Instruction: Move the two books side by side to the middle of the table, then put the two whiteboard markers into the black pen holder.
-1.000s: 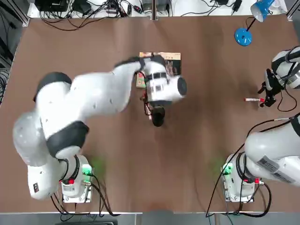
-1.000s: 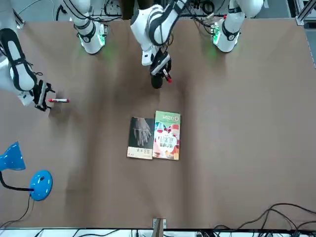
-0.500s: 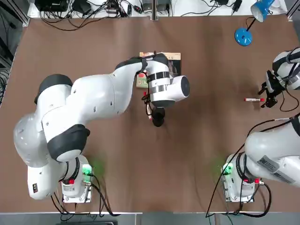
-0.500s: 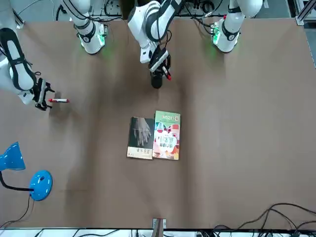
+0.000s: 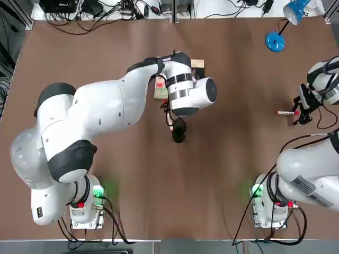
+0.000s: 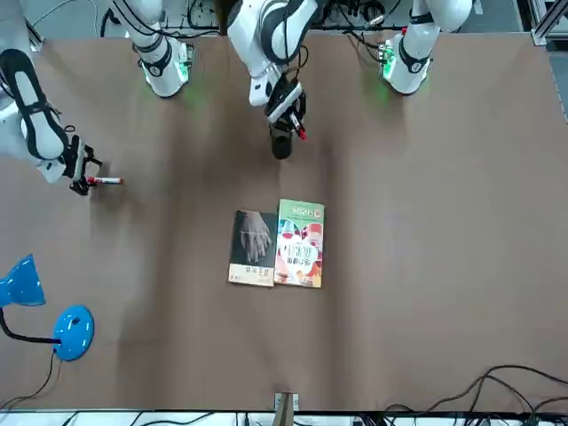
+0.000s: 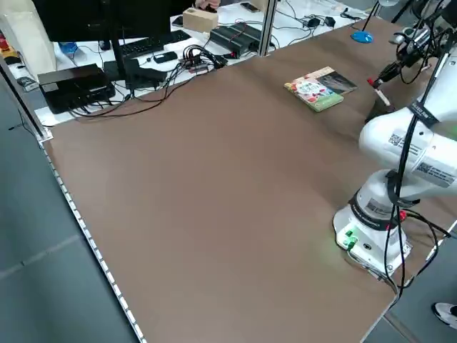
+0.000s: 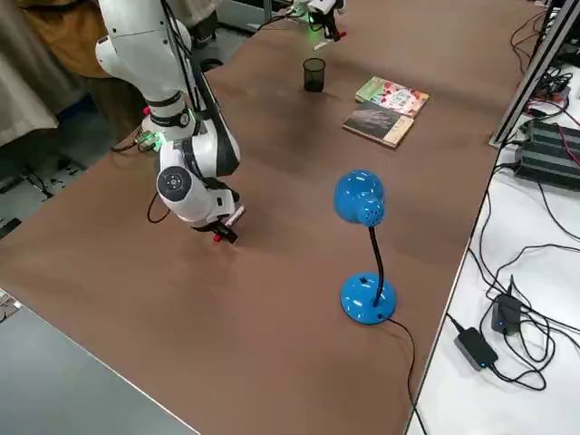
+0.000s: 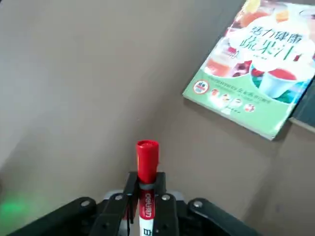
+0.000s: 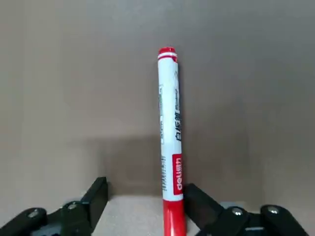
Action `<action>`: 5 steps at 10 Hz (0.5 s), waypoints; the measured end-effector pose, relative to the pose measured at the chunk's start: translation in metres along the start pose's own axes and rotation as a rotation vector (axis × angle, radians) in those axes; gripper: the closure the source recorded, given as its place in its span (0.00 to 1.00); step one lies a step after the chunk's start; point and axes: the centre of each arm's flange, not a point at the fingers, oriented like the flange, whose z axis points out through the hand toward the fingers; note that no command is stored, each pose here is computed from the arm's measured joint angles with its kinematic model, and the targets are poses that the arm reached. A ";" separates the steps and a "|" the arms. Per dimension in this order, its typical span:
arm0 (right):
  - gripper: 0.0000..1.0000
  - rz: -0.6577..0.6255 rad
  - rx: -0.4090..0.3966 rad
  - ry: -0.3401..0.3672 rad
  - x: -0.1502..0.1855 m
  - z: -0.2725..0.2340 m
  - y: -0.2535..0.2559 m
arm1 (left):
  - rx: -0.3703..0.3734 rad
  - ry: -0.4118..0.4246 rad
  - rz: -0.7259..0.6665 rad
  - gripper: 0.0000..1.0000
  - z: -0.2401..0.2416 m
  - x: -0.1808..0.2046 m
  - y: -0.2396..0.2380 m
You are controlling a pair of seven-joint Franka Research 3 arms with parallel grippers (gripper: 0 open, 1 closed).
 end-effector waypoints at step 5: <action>0.77 -0.006 0.005 0.004 0.000 -0.004 -0.015 | 0.014 0.060 0.030 0.83 0.018 -0.040 0.028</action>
